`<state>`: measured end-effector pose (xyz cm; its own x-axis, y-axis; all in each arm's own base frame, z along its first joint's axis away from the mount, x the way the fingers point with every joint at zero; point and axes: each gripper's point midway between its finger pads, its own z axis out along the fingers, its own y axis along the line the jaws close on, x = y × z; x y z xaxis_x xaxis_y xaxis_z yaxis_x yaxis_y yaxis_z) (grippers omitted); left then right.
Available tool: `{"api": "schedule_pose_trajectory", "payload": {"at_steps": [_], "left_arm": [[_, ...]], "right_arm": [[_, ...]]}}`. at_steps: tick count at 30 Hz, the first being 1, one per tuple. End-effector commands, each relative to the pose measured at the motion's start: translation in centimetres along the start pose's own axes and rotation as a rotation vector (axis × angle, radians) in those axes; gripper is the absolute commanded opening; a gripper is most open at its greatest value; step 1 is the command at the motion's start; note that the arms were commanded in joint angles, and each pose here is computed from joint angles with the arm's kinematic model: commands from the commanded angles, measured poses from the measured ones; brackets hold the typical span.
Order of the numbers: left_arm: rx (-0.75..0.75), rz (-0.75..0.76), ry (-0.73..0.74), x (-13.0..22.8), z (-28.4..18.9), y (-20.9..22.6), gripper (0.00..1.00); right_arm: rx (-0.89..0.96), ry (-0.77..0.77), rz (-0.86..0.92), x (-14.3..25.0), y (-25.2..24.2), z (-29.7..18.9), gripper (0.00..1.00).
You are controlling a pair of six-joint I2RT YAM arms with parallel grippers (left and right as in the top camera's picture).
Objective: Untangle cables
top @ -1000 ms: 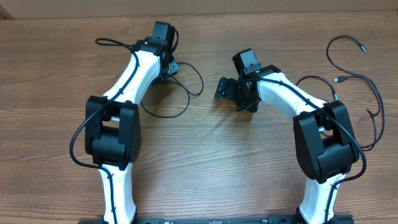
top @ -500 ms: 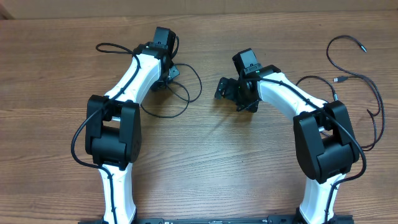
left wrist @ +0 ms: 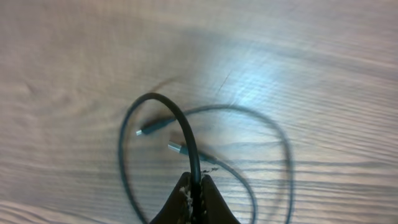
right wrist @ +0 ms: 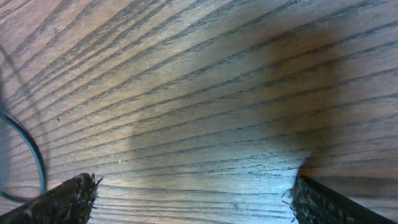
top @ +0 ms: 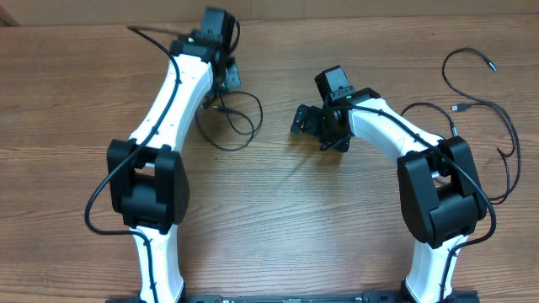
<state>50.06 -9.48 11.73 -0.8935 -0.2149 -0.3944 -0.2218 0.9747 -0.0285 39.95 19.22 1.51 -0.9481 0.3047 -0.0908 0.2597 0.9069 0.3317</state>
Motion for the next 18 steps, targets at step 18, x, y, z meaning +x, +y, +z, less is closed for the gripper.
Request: {"api": "schedule_pose_trajectory", "payload": {"at_steps": [18], "left_arm": [[0.267, 0.245, -0.114, -1.9, -14.0, -2.5, 0.04]], "right_arm": [[0.031, 0.066, 0.001, 1.8, -1.5, 1.8, 1.00]]}}
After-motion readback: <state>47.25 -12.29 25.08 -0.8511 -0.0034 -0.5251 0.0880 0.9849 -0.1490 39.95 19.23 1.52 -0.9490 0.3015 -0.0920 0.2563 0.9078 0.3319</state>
